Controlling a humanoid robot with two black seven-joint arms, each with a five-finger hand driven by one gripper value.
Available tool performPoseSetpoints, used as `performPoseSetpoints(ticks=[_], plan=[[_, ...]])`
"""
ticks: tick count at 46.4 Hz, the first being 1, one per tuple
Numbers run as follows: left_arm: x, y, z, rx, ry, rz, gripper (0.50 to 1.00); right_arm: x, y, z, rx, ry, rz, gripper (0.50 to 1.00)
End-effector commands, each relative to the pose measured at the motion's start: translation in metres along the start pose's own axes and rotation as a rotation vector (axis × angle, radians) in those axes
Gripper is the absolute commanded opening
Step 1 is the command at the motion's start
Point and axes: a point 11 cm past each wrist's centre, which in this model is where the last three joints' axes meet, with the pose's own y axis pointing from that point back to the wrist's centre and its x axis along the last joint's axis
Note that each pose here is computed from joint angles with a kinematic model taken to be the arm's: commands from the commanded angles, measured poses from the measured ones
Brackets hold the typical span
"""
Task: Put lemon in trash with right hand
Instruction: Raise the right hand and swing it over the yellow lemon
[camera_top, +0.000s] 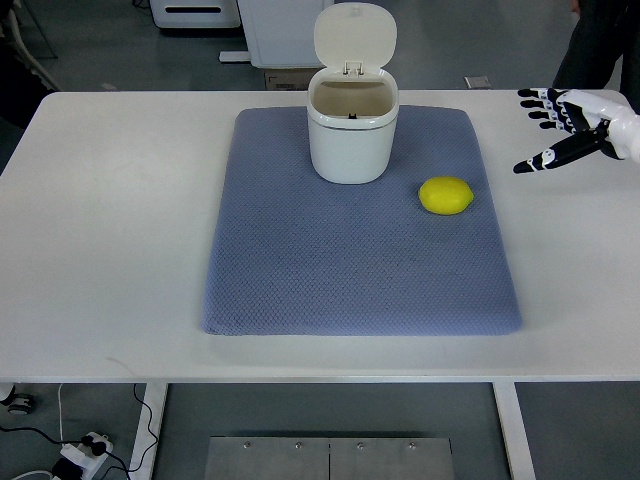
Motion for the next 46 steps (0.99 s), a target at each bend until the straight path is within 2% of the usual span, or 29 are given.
performPoseSetpoints(ticks=[1, 34, 46], plan=[[0.0, 0.0, 0.0, 0.0, 0.0, 0.0, 1.0, 0.003, 0.0, -0.005, -0.027, 0.043, -0.007, 1.0], [0.0, 0.0, 0.0, 0.0, 0.0, 0.0, 1.0, 0.002, -0.016, -0.052, -0.138, 0.374, -0.089, 1.0], [0.0, 0.0, 0.0, 0.0, 0.0, 0.0, 1.0, -0.001, -0.02, -0.058, -0.177, 0.454, -0.108, 1.0]])
